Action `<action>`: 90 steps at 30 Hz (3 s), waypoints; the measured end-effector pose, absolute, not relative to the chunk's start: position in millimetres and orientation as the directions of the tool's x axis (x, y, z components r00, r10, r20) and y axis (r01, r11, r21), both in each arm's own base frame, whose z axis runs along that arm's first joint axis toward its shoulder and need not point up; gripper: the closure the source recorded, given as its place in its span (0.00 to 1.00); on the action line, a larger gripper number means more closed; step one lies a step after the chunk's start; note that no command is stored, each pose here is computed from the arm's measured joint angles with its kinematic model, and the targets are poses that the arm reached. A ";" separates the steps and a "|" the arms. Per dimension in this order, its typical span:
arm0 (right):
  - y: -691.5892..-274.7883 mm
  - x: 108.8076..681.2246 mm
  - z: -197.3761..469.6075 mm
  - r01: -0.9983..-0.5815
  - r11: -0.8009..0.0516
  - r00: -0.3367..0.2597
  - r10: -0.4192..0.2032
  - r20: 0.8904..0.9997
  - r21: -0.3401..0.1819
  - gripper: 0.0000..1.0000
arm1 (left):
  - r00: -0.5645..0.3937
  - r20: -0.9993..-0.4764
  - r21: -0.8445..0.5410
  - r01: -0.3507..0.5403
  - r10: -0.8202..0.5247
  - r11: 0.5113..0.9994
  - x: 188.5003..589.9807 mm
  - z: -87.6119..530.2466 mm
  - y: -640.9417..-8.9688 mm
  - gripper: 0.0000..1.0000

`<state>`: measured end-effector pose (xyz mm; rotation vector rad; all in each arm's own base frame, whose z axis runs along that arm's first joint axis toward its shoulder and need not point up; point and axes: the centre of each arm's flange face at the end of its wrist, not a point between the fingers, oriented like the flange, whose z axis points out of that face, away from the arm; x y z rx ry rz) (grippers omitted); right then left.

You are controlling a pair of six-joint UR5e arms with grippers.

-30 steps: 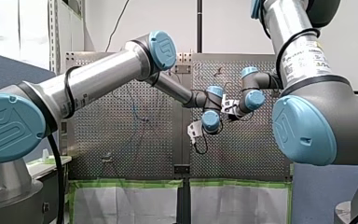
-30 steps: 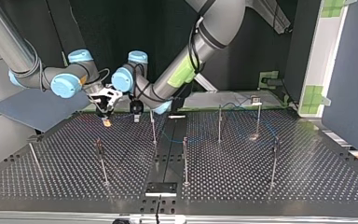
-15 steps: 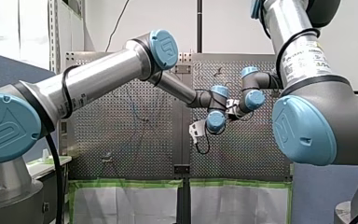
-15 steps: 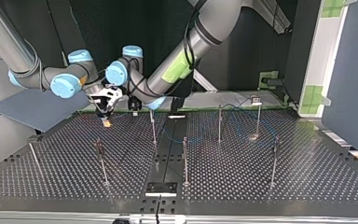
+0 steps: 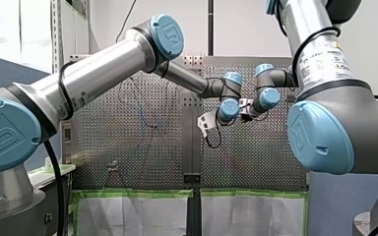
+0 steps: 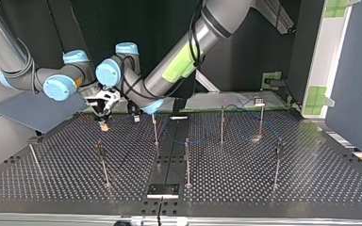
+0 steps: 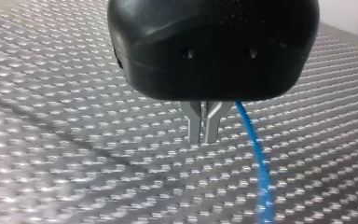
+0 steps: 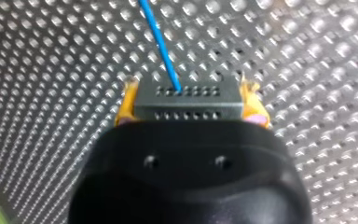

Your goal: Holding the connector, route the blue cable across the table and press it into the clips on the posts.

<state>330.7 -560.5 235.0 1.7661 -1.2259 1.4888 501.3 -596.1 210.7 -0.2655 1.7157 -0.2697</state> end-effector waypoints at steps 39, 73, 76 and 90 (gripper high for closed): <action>-493.2 307.1 423.5 -0.850 -0.489 -0.132 -0.168 0.977 -0.199 1.00 | -0.026 -0.930 -0.368 0.135 -0.367 0.920 431.5 397.1 -565.9 1.00; -500.0 289.9 432.1 -0.863 -0.470 -0.132 -0.145 0.980 -0.186 1.00 | -0.041 -0.909 -0.402 0.349 -0.415 0.846 487.8 402.3 -560.0 1.00; -503.3 289.2 427.1 -0.865 -0.465 -0.131 -0.152 0.980 -0.188 1.00 | -0.046 -0.909 -0.400 0.365 -0.413 0.841 489.4 401.5 -560.7 1.00; -518.1 281.1 418.4 -0.861 -0.470 -0.138 -0.148 0.979 -0.192 1.00 | -0.020 -0.904 -0.404 0.368 -0.427 0.838 529.2 381.1 -550.7 1.00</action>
